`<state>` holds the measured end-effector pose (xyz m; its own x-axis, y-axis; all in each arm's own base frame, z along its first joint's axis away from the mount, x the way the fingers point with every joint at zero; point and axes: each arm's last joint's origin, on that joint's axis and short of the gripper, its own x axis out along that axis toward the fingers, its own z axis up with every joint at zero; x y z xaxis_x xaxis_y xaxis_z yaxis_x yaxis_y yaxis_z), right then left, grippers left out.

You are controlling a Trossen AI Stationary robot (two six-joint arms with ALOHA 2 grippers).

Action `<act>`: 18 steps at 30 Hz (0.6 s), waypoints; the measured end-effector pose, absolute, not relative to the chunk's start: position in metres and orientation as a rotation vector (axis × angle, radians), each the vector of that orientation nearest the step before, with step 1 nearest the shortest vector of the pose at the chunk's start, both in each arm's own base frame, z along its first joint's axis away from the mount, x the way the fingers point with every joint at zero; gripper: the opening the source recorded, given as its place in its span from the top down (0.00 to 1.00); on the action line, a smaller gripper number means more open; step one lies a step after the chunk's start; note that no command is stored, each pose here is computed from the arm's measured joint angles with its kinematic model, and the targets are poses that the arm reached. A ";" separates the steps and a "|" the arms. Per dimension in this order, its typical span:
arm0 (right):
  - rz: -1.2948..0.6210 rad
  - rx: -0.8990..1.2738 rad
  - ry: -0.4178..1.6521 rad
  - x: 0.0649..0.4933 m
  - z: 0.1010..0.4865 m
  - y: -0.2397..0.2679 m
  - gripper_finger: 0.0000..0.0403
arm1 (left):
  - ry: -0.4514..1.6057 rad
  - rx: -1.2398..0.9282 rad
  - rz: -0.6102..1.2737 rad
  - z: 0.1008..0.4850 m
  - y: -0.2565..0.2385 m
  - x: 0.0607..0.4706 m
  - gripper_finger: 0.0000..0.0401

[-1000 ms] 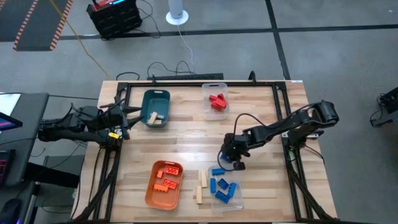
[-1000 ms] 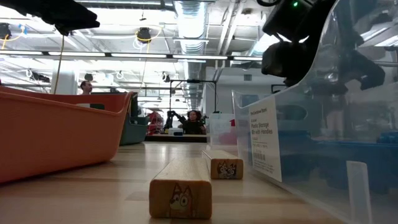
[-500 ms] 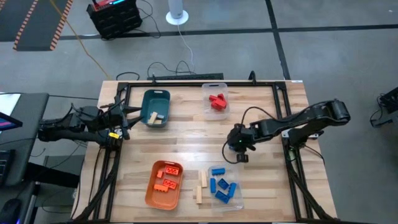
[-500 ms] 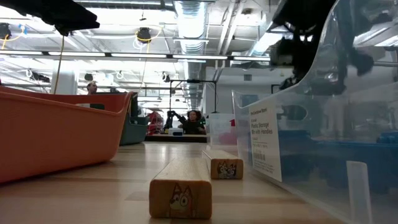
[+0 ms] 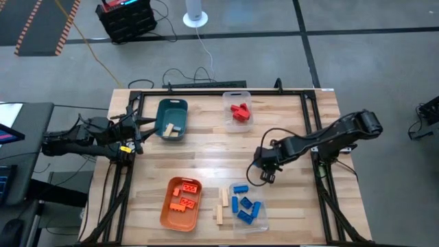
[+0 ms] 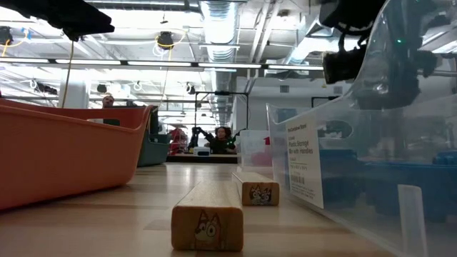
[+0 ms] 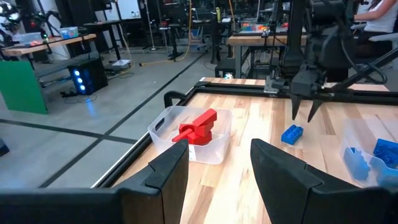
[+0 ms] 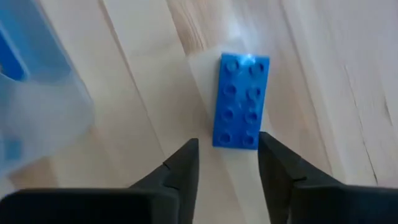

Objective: Sort blocks
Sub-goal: Put the blue game piece into the bottom transparent bin

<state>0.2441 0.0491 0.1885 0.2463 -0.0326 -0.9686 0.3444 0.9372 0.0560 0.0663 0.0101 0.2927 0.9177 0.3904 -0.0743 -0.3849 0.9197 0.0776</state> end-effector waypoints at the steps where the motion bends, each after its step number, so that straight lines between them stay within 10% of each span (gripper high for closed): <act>1: -0.271 0.284 1.312 0.244 0.187 0.050 0.61 | 0.089 0.062 0.399 0.293 0.010 0.066 0.58; 18: -0.408 0.228 1.263 0.251 0.171 0.066 0.32 | 0.089 0.056 0.392 0.293 0.010 0.066 0.58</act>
<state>0.2507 0.0660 0.1706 0.2444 -0.1715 -0.9544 0.4187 0.9064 -0.0557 0.0664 0.0099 0.2925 0.9205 0.3833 -0.0759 -0.3785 0.9229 0.0712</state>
